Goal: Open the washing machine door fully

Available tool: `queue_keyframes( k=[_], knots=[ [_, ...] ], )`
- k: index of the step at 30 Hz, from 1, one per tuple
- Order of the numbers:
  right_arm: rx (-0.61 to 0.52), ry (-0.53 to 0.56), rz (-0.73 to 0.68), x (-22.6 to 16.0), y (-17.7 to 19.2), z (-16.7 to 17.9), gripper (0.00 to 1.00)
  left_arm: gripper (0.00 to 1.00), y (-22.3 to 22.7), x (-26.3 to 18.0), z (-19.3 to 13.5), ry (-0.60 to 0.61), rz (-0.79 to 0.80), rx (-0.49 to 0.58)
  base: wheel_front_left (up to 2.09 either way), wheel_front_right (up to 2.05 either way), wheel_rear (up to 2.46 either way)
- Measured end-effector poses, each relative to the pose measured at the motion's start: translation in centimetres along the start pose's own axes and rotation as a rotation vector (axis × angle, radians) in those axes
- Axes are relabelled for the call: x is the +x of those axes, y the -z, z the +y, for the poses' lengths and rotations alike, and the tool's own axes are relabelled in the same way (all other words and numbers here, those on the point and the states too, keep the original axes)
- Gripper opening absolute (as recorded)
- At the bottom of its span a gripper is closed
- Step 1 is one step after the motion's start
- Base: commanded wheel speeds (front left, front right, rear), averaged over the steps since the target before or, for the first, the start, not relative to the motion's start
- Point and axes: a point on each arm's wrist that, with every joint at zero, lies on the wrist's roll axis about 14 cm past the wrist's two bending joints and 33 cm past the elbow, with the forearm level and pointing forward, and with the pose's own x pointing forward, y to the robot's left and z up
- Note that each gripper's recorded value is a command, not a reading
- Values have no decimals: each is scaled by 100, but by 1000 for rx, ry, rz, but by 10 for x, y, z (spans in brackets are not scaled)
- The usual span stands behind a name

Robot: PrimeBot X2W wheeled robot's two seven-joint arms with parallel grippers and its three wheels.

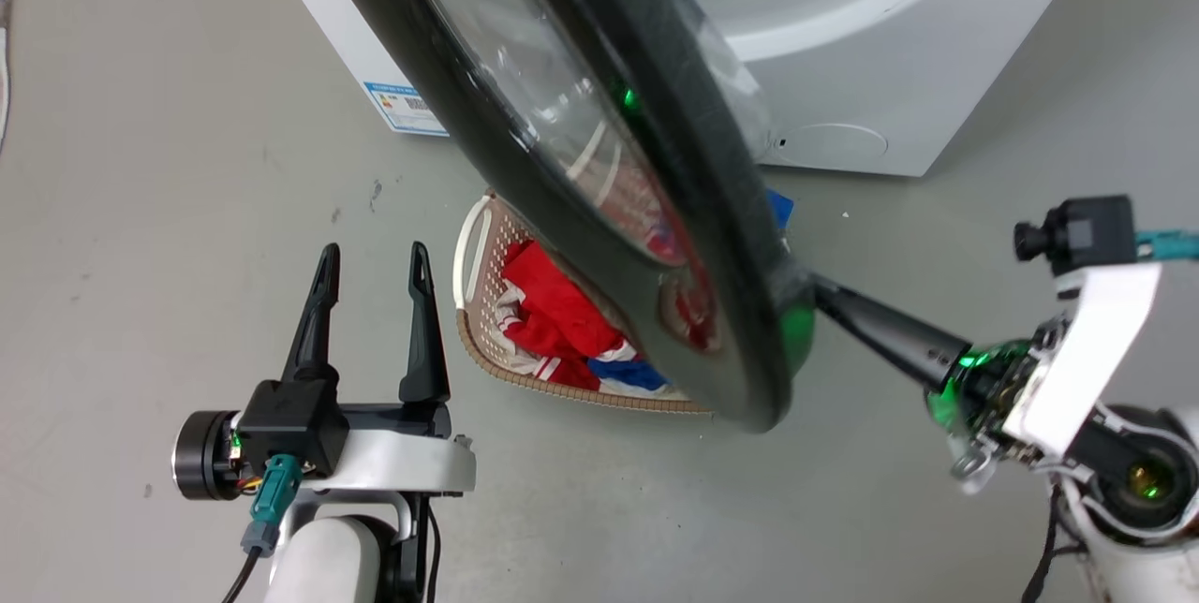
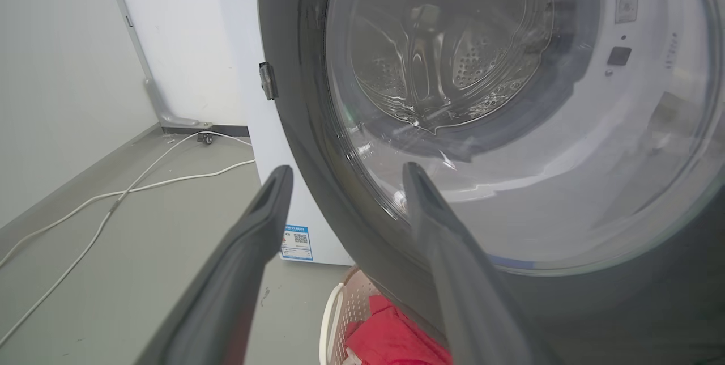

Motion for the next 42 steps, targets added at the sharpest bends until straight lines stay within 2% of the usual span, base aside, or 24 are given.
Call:
queue_keyframes(
  k=[18, 25, 28, 29, 30, 31, 35, 42],
  knots=[
    [85, -56, 120, 10, 76, 25, 0, 100, -14, -22, 6, -6, -22, 5, 0, 0, 0],
    [86, -50, 133, 13, 86, 27, 0, 100, -18, -26, 9, -12, -29, 7, 0, 0, 0],
    [69, -33, 91, 11, 81, 25, 0, 100, -19, -30, 10, -14, -31, 8, 0, 0, 0],
    [66, -28, 70, 9, 79, 25, 17, 100, -19, -31, 10, -14, -31, 9, 0, 0, 0],
    [55, -22, 47, 8, 76, 25, 51, 100, -20, -33, 11, -14, -32, 11, 0, 0, 0],
    [45, -19, 20, 6, 71, 27, 100, 100, -21, -34, 11, -15, -33, 11, 0, 0, 0],
    [7, -9, -129, -8, 50, 33, 100, 100, -24, -42, 12, -12, -38, 10, 0, 0, 0],
    [-239, 58, -535, -51, -10, 49, 100, 100, -31, -55, 11, -2, -58, 11, 0, 0, 0]
  ],
)
